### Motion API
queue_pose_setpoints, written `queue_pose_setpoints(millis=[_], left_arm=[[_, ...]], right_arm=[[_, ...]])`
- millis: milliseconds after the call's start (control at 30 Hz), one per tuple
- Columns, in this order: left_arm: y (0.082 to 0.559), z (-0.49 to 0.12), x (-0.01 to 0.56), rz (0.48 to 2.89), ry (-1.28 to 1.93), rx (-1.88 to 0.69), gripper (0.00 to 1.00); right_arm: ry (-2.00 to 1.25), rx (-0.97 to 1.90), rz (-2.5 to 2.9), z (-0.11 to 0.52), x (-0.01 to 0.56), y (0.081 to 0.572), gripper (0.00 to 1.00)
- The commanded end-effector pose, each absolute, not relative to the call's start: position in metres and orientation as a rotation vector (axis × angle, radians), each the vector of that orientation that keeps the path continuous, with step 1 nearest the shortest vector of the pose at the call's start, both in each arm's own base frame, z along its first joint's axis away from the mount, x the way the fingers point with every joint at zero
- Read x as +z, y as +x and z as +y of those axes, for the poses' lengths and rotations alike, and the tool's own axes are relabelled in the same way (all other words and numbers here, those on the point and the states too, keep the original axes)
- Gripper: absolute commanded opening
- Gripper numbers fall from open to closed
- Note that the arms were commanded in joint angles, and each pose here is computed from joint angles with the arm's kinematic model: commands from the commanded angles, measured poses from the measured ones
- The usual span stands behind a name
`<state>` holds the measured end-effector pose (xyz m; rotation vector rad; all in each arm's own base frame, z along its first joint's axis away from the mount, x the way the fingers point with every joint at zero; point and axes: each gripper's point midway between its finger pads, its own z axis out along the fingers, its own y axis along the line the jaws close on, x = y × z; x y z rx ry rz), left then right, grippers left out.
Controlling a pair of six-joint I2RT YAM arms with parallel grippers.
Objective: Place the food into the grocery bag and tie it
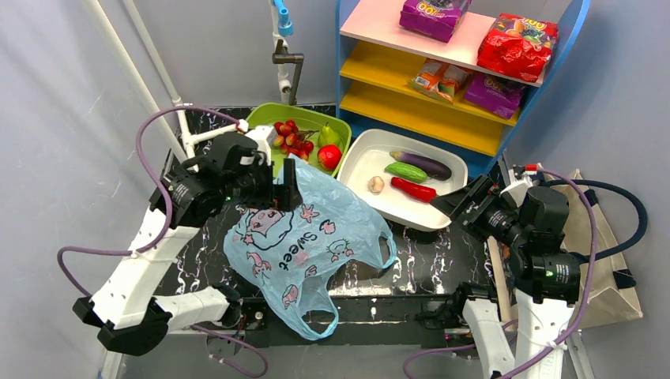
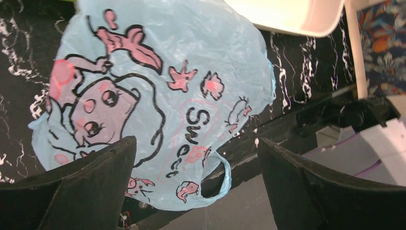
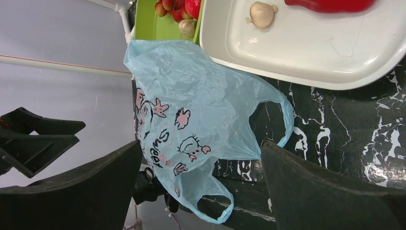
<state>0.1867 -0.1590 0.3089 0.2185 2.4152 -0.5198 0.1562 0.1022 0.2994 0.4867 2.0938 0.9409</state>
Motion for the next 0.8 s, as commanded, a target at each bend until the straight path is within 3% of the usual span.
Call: queue_pose_setpoints(millis=[0, 767], left_arm=[[0.177, -0.167, 0.308, 2.381, 0.315, -0.468, 0.98], [0.125, -0.263, 0.231, 2.335, 0.965, -0.167, 0.96]], right_arm=[[0.469, 0.927, 2.058, 0.101, 0.309, 0.149, 1.0], [0.475, 0.665, 2.197, 0.075, 0.285, 0.12, 1.0]])
